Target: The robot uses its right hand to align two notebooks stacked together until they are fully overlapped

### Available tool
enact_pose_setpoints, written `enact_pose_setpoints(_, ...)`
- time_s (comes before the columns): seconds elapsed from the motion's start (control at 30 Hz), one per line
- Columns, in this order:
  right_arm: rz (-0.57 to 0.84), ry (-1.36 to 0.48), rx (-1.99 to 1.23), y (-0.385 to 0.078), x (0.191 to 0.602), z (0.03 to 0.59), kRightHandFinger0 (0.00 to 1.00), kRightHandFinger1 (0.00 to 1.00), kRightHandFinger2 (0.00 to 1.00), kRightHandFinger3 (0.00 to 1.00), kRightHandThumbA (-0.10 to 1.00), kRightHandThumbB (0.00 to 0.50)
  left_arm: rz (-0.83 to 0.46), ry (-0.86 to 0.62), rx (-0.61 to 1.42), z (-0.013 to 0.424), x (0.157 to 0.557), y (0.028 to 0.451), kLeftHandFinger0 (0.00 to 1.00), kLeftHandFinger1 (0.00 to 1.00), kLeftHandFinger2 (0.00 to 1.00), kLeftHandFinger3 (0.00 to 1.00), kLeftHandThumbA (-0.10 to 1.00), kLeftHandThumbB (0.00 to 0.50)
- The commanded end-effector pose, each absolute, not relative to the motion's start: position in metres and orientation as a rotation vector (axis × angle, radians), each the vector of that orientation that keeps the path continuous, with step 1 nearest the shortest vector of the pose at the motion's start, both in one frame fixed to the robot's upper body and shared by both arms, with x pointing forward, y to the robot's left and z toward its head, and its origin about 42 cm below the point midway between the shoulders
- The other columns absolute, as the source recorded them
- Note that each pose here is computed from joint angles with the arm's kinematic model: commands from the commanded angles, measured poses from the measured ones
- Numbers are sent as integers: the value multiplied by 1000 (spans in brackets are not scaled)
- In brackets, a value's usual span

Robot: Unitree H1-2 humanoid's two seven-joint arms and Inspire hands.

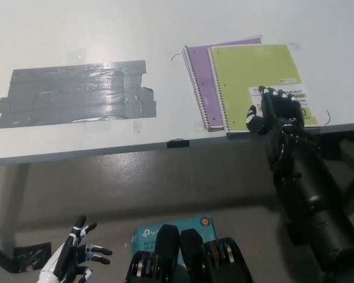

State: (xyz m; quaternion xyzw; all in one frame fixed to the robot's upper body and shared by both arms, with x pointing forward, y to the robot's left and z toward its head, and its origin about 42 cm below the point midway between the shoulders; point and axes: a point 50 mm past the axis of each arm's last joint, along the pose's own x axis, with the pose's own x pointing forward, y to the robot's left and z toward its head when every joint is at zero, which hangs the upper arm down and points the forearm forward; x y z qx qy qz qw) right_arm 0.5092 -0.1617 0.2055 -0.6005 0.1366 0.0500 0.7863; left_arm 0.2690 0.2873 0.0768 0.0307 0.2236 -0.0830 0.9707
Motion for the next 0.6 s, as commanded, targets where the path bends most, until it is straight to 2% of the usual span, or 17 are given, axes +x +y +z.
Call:
enact_pose_setpoints(0.0, 336, 434, -1207, -154, 507, 194, 1000, 1000, 1000, 1000, 1000, 500, -202, 417, 79, 88, 274, 283, 411, 484, 473, 989, 1000, 499)
enact_pose_setpoints(0.17, 351, 350, -1283, -145, 516, 212, 1000, 1000, 1000, 1000, 1000, 500, -206, 414, 77, 88, 275, 285, 432, 502, 491, 997, 1000, 500)
enact_pose_setpoints(0.23, 353, 338, -1287, -143, 518, 218, 1000, 1000, 1000, 1000, 1000, 500, -199, 417, 68, 88, 276, 285, 376, 468, 479, 990, 1000, 500)
enact_pose_setpoints(0.3, 356, 335, -1284, -142, 518, 221, 1000, 1000, 1000, 1000, 1000, 500, -197, 417, 69, 88, 275, 286, 378, 468, 468, 988, 1000, 500)
enact_pose_setpoints(0.37, 364, 327, -1296, -140, 517, 224, 1000, 1000, 1000, 1000, 1000, 500, -201, 417, 62, 87, 276, 285, 334, 445, 465, 979, 1000, 500)
enact_pose_setpoints(0.4, 367, 324, -1293, -137, 518, 222, 1000, 1000, 1000, 1000, 1000, 500, -205, 416, 65, 87, 276, 285, 324, 445, 492, 980, 1000, 500)
enact_pose_setpoints(0.57, 366, 325, -1286, -127, 517, 219, 1000, 1000, 1000, 1000, 1000, 500, -205, 412, 61, 86, 275, 284, 335, 436, 460, 983, 1000, 498)
